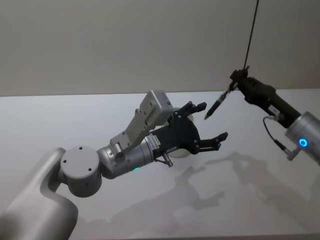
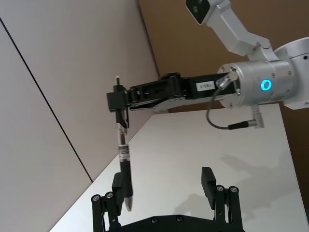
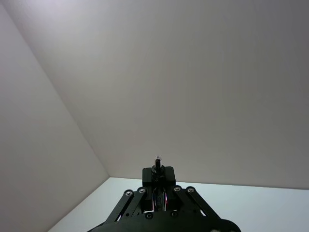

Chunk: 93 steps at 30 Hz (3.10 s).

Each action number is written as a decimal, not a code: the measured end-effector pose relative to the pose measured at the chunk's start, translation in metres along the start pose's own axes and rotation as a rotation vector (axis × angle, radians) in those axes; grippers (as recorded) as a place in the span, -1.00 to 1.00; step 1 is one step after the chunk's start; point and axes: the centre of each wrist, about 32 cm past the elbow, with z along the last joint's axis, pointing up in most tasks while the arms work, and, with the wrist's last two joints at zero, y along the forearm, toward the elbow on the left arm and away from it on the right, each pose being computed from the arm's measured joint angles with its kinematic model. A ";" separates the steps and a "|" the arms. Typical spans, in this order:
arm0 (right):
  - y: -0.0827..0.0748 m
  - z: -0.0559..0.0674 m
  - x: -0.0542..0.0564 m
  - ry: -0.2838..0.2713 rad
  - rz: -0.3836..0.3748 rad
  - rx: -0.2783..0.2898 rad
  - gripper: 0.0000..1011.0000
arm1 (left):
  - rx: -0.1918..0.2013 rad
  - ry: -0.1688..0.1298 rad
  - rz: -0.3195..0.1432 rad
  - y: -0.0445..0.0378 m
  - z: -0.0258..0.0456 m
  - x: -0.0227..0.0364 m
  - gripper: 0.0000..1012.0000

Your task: Place the pen into the pen holder.

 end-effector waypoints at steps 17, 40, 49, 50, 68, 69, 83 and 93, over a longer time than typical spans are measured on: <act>0.034 0.008 0.021 -0.080 0.066 -0.086 -0.72 | 0.000 0.000 0.000 0.0000 0.0000 0.0000 0.98; 0.076 -0.019 0.032 -0.135 0.089 -0.188 -0.71 | 0.000 0.000 0.000 0.0000 0.0000 0.0000 0.98; 0.088 -0.027 0.030 -0.143 0.086 -0.196 -0.72 | 0.000 0.000 0.000 0.0000 0.0000 0.0000 0.98; 0.089 -0.028 0.029 -0.144 0.085 -0.198 -0.71 | 0.000 0.000 0.000 0.0000 0.0000 0.0000 0.98; 0.100 -0.036 0.026 -0.176 0.084 -0.231 0.12 | 0.000 0.000 0.000 0.0000 0.0000 0.0000 0.98; 0.101 -0.037 0.026 -0.178 0.084 -0.232 0.23 | 0.000 0.000 0.000 0.0000 0.0000 0.0000 0.98; 0.103 -0.038 0.025 -0.185 0.085 -0.239 0.98 | 0.000 0.000 0.000 0.0000 0.0000 0.0000 0.98; 0.103 -0.038 0.025 -0.186 0.085 -0.241 0.98 | 0.000 0.000 0.000 0.0000 0.0000 0.0000 0.98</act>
